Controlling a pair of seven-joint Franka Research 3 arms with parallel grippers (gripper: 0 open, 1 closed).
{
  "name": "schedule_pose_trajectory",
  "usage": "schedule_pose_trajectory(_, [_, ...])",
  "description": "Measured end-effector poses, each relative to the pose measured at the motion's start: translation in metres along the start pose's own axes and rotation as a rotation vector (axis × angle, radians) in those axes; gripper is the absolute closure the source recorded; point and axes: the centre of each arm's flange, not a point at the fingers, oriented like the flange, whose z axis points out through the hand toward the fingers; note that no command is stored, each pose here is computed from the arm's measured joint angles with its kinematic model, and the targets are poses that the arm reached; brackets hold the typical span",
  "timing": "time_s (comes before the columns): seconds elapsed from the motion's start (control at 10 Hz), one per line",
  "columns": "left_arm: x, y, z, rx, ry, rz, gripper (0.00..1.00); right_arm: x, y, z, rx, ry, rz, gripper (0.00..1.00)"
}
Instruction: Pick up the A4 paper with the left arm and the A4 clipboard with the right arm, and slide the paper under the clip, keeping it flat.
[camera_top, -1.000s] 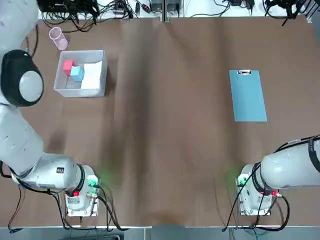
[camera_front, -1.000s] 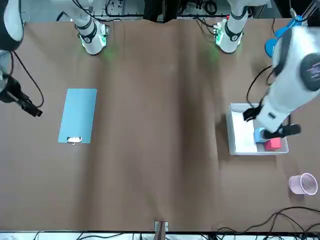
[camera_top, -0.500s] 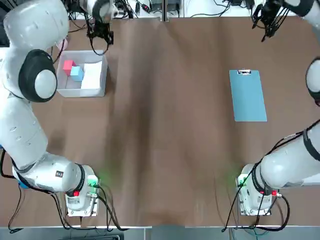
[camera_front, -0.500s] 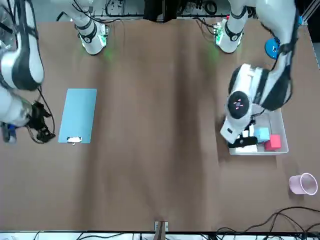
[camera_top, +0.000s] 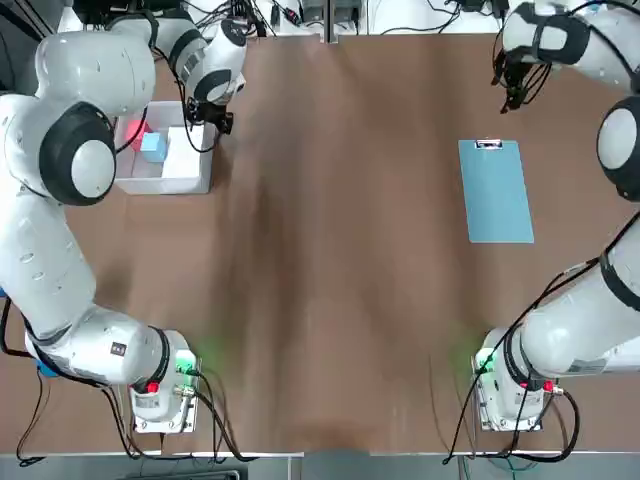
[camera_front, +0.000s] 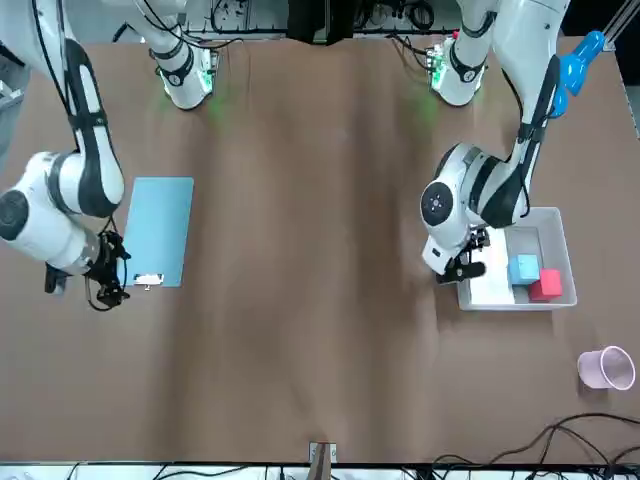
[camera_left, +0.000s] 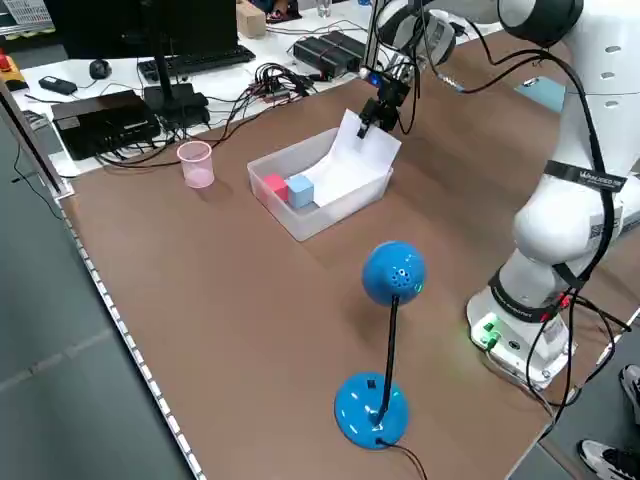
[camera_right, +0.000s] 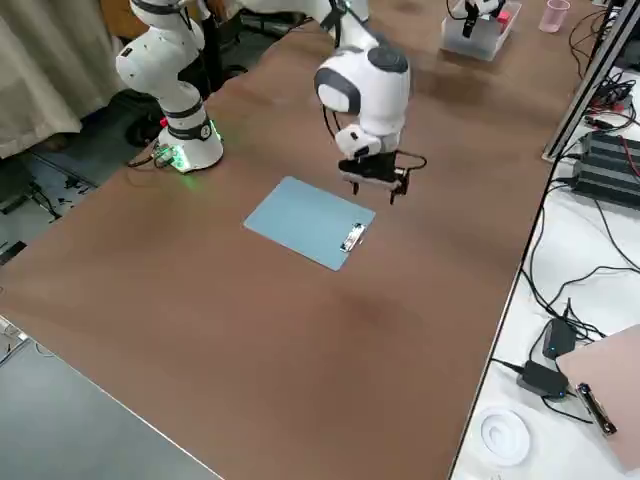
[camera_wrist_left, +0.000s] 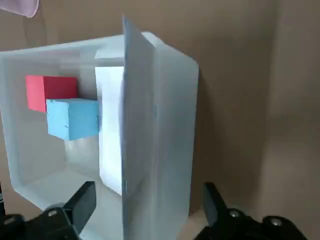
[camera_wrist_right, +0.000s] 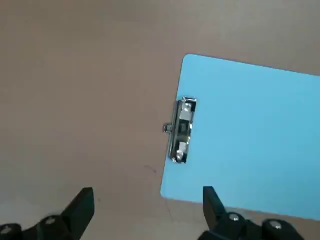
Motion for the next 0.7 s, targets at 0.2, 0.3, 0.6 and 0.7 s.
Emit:
schedule_pose_trajectory(0.2, [-0.001,-0.006,-0.002,0.002,0.002,-0.007,0.2,0.01,0.009,0.048,0.03,0.018,0.018,0.04])
schedule_pose_trajectory(0.3, [-0.001,-0.009,-0.002,0.004,0.004,-0.009,0.3,0.012,0.013,0.071,0.036,0.026,0.023,0.04])
schedule_pose_trajectory(0.6, [-0.004,-0.01,0.004,0.027,0.009,0.007,0.48,0.023,0.022,0.11,0.008,0.028,0.041,0.04])
schedule_pose_trajectory(0.7, [-0.004,-0.011,0.005,0.027,0.008,0.006,0.59,0.022,0.023,0.114,0.001,0.027,0.048,0.04])
